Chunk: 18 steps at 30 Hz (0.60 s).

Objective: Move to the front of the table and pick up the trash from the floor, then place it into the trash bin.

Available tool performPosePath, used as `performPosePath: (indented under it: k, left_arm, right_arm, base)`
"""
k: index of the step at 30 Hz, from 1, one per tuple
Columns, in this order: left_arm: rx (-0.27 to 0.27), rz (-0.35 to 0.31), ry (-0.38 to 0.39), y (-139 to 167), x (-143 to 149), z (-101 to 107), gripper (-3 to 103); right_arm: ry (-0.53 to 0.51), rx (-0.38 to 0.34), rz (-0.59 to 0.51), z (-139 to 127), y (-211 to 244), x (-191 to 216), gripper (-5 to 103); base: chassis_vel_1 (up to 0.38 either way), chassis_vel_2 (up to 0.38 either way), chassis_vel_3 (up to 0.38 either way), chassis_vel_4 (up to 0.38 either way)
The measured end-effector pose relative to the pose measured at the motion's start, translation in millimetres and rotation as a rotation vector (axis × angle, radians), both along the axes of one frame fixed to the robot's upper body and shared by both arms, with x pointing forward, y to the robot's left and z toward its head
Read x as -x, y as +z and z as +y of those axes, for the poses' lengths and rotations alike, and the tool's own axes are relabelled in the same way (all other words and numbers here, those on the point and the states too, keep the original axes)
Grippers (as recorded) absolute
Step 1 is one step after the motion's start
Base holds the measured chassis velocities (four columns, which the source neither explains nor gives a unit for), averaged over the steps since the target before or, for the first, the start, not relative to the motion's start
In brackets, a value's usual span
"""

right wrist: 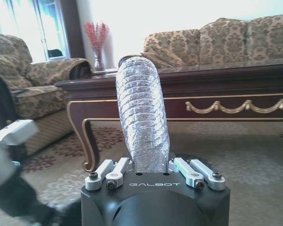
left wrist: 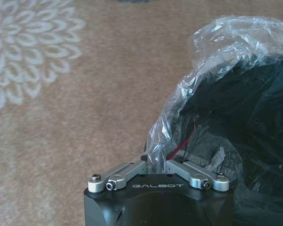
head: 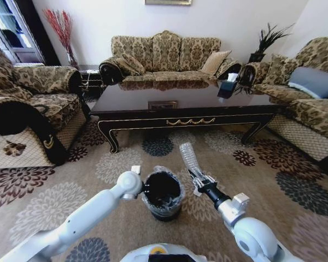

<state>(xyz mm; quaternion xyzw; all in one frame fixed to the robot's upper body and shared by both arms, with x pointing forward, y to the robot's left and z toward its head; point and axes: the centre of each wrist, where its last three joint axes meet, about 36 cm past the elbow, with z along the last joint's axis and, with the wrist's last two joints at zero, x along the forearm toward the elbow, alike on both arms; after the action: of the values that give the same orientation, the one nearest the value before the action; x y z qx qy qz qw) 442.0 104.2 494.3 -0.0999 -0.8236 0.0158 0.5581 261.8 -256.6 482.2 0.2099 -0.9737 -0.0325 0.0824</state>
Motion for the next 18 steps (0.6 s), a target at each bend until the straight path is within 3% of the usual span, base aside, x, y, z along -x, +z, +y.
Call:
performPosePath:
  k: [8,18]
  left_arm:
    - [0.008,0.008,-0.061,0,5,-23,0]
    - [0.009,0.006,-0.083,2,5,-31,0]
  right_arm:
    - [0.049,-0.035,0.019,16,10,19,28]
    - [0.046,-0.06,0.063,25,5,26,25]
  base:
    - [0.0,0.0,0.0,0.0]
    - [0.0,0.0,0.0,0.0]
